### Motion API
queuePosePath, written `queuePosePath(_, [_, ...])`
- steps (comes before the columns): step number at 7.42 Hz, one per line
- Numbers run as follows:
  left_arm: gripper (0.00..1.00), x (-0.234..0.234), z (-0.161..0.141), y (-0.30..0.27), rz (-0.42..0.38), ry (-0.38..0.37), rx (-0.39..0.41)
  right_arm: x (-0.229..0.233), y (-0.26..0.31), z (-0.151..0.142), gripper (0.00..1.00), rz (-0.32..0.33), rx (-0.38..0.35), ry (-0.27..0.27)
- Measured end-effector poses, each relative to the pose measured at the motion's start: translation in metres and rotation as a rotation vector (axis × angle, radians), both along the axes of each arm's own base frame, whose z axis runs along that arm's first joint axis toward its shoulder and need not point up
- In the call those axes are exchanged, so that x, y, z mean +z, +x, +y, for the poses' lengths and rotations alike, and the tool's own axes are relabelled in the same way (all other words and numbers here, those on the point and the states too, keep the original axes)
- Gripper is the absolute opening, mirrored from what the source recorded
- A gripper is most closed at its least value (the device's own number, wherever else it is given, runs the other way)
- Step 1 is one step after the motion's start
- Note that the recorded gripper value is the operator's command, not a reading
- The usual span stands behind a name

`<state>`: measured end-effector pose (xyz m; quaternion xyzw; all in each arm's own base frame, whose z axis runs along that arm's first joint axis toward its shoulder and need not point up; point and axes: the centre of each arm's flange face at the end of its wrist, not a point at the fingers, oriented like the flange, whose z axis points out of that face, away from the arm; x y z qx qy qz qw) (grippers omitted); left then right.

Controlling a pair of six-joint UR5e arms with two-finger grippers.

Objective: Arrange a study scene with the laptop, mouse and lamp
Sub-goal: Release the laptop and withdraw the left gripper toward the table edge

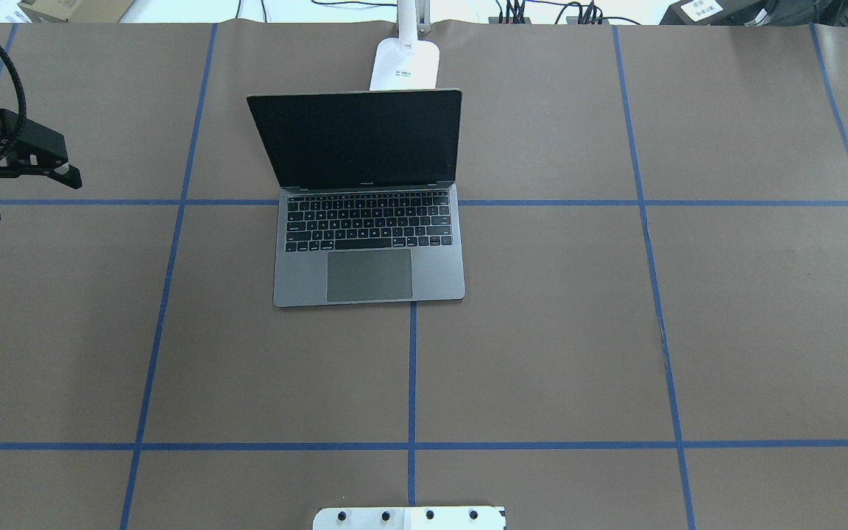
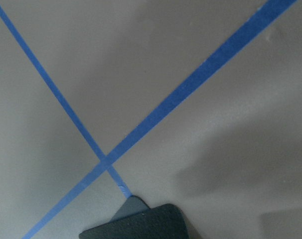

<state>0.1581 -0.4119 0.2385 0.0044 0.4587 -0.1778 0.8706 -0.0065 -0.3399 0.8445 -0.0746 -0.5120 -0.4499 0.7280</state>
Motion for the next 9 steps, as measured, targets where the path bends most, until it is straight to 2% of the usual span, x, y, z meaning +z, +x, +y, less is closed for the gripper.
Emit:
queuePosePath(4, [1.0, -0.003, 0.002, -0.003, 0.007, -0.01, -0.015, 0.015, 0.003, 0.027, 0.88, -0.01, -0.003, -0.062])
queuePosePath(6, [1.0, -0.003, 0.003, -0.003, 0.008, -0.012, -0.016, 0.018, 0.003, 0.033, 0.88, -0.022, -0.008, -0.072])
queuePosePath(7, [1.0, -0.003, 0.003, -0.003, 0.008, -0.011, -0.017, 0.019, 0.003, 0.037, 0.85, -0.025, -0.01, -0.078])
queuePosePath(8, [1.0, -0.003, 0.003, -0.003, 0.009, -0.011, -0.017, 0.02, 0.003, 0.04, 0.73, -0.031, -0.009, -0.084])
queuePosePath(9, [1.0, -0.003, 0.003, -0.003, 0.01, -0.014, -0.019, 0.021, 0.002, 0.041, 0.55, -0.037, -0.005, -0.092])
